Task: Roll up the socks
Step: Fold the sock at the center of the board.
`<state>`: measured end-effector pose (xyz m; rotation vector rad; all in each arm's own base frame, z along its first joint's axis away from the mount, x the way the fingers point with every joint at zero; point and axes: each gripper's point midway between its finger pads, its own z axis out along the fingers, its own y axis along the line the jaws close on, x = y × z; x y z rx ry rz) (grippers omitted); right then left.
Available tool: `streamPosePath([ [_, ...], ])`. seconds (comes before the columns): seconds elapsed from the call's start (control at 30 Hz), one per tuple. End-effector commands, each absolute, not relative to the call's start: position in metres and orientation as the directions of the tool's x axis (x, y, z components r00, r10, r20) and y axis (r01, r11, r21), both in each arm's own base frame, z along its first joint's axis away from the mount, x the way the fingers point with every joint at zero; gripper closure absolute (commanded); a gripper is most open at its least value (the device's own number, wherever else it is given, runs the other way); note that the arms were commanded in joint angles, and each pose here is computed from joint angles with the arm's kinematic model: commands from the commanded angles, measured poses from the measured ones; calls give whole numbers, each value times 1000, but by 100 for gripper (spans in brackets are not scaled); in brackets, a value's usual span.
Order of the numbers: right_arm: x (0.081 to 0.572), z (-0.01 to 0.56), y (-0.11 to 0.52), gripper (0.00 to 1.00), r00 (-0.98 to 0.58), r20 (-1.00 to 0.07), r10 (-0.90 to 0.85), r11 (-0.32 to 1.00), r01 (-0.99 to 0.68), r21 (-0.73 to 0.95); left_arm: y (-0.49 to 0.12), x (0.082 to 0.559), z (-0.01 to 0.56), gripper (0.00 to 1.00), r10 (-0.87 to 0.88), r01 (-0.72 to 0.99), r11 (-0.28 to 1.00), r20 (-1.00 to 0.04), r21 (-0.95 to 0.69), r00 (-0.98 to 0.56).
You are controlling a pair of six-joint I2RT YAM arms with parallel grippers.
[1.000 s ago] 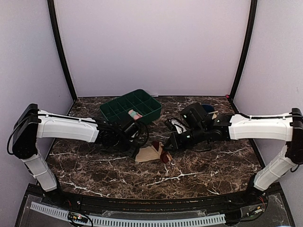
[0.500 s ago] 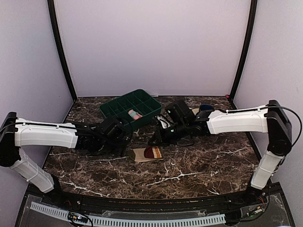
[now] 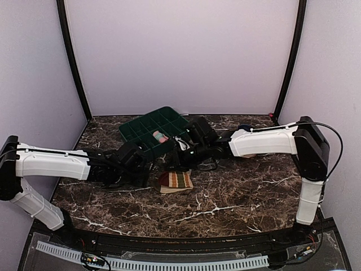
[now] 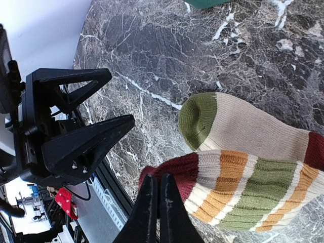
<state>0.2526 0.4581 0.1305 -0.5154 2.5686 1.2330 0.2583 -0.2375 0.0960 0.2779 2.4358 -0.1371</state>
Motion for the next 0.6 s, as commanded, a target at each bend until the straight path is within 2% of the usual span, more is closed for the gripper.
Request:
streamPosePath([
  [0.0, 255, 135, 475, 100, -901, -377, -214, 548, -430, 717, -236, 261, 102, 35, 141, 224, 974, -662, -42, -736],
  [0.57, 260, 102, 492, 100, -901, -348, -260, 572, -434, 696, -239, 261, 97, 35, 161, 240, 970, -659, -31, -735],
])
